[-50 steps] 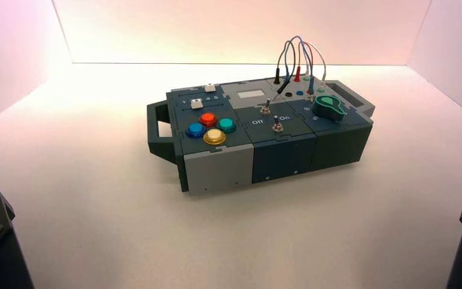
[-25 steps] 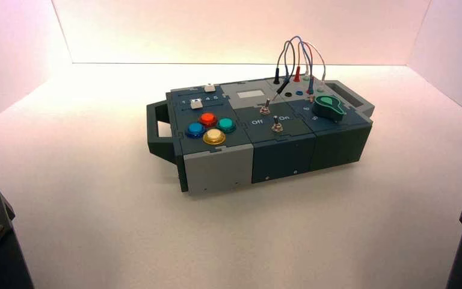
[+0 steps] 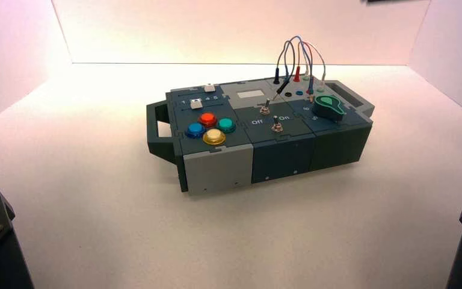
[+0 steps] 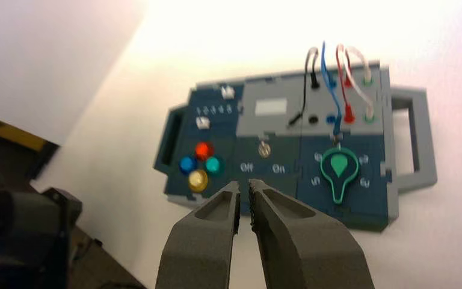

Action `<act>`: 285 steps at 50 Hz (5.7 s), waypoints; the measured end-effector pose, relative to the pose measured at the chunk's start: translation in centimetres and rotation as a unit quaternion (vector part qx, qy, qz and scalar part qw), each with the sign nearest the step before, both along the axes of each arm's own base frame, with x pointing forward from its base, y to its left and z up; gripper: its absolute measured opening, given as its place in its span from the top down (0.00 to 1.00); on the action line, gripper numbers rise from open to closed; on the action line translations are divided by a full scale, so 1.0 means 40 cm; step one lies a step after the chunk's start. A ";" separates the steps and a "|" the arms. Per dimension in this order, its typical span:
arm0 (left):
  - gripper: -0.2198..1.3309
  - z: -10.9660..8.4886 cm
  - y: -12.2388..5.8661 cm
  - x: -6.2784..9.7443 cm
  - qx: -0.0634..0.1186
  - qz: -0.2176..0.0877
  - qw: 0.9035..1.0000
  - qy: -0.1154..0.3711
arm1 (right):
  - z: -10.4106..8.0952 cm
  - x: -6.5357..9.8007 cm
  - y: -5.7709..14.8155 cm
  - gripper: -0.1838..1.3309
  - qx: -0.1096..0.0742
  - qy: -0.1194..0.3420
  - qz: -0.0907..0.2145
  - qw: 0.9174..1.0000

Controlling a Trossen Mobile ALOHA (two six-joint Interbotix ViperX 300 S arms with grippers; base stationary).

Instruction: Insert the black wire.

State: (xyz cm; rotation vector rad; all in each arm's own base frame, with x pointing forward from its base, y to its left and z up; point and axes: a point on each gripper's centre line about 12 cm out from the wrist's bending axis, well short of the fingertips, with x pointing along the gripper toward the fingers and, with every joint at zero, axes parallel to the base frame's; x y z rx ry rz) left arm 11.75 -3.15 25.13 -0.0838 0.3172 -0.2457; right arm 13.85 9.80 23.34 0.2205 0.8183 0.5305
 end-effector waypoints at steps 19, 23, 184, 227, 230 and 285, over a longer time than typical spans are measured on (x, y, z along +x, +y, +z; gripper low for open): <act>0.96 -0.030 -0.033 0.016 0.012 -0.045 0.997 0.053 | -0.074 0.065 0.031 0.43 -0.036 0.081 -0.006 0.996; 0.96 -0.032 -0.035 0.016 0.013 -0.047 0.997 0.056 | -0.087 0.081 0.039 0.23 -0.039 0.092 -0.010 0.995; 0.96 -0.036 -0.039 0.017 0.014 -0.053 0.997 0.061 | -0.348 0.380 0.171 0.70 -0.085 0.127 -0.087 0.985; 0.96 -0.034 -0.039 0.018 0.013 -0.052 0.997 0.059 | -0.294 0.401 0.171 0.83 -0.103 0.068 -0.054 0.991; 0.96 -0.035 -0.039 0.018 0.014 -0.052 0.997 0.060 | -0.292 0.403 0.172 0.83 -0.104 0.063 -0.052 0.991; 0.96 -0.032 -0.038 0.019 0.014 -0.051 0.997 0.055 | -0.325 0.404 0.144 0.83 -0.149 0.076 -0.027 0.986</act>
